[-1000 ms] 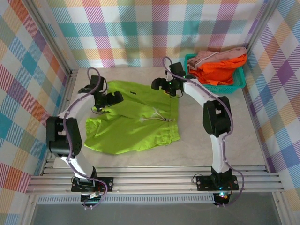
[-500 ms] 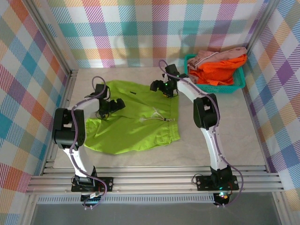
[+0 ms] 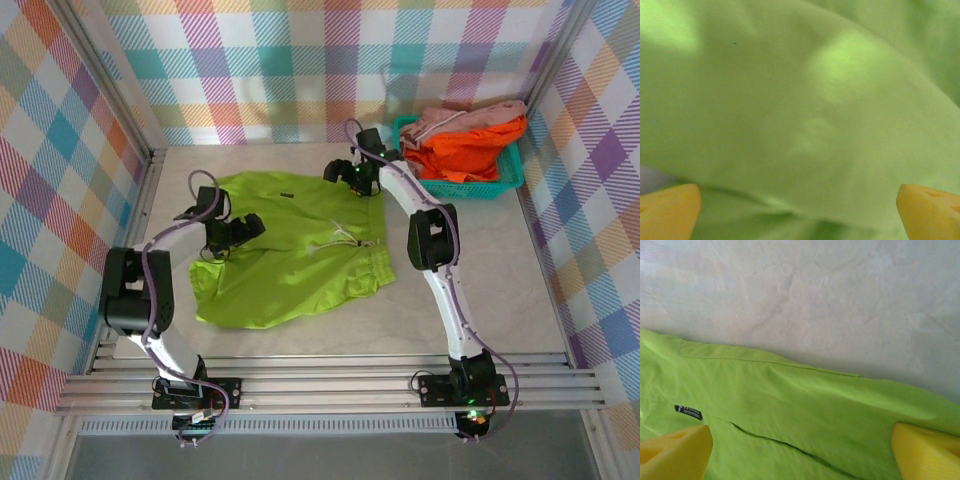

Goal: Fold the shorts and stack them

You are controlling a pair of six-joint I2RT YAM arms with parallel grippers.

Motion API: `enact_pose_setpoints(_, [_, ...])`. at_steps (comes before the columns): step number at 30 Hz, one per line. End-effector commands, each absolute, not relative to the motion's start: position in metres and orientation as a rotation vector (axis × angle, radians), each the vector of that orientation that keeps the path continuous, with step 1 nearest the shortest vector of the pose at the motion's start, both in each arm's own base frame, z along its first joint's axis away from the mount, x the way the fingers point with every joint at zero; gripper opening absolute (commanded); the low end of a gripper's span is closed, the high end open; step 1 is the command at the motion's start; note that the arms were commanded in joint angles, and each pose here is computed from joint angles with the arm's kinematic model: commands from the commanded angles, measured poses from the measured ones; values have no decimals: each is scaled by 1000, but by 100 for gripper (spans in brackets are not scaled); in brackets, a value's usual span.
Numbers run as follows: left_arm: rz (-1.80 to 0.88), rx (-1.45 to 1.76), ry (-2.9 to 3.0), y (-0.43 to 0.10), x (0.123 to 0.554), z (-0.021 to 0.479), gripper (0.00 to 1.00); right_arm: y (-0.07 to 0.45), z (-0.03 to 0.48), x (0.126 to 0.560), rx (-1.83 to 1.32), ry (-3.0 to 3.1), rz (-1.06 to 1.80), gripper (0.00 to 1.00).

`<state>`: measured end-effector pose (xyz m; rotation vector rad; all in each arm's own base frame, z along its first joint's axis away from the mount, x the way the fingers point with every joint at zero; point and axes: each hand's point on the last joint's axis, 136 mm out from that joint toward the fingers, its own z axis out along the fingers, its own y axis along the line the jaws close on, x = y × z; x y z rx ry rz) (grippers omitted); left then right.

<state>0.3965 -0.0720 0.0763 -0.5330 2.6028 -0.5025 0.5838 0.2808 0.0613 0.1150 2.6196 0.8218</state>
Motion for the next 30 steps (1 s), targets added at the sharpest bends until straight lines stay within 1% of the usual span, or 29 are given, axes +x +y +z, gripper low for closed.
enact_pose_setpoints(1, [-471,-560,2484,-58,389,153,100,286,113,590,51,2522,889,93])
enact_pose_setpoints(3, [-440,-617,2478,-50,368,169,100,288,148,585,10,2474,910,93])
enact_pose_setpoints(5, [-425,-693,2483,-44,339,174,100,289,180,571,-41,2438,933,93])
enact_pose_setpoints(9, [-440,-831,2528,-42,287,154,100,288,222,532,-103,2365,969,93])
enact_pose_setpoints(12, [-389,-899,2564,-35,258,132,100,283,228,498,-91,2349,1012,94])
enact_pose_setpoints(15, [-276,-935,2568,-21,242,115,100,282,214,463,-106,2387,1029,94])
enact_pose_setpoints(18, [-217,-925,2551,-12,250,110,99,276,190,436,-96,2440,1026,94])
enact_pose_setpoints(20, [-185,-933,2531,-2,265,111,97,269,172,420,-74,2471,1028,94])
enact_pose_setpoints(23, [-224,-950,2502,7,288,106,93,260,144,398,-28,2527,1019,94])
enact_pose_setpoints(26, [-306,-945,2478,4,312,99,88,253,126,376,31,2578,1040,93])
enact_pose_setpoints(30, [-337,-920,2474,2,336,87,78,246,114,351,112,2603,1078,94])
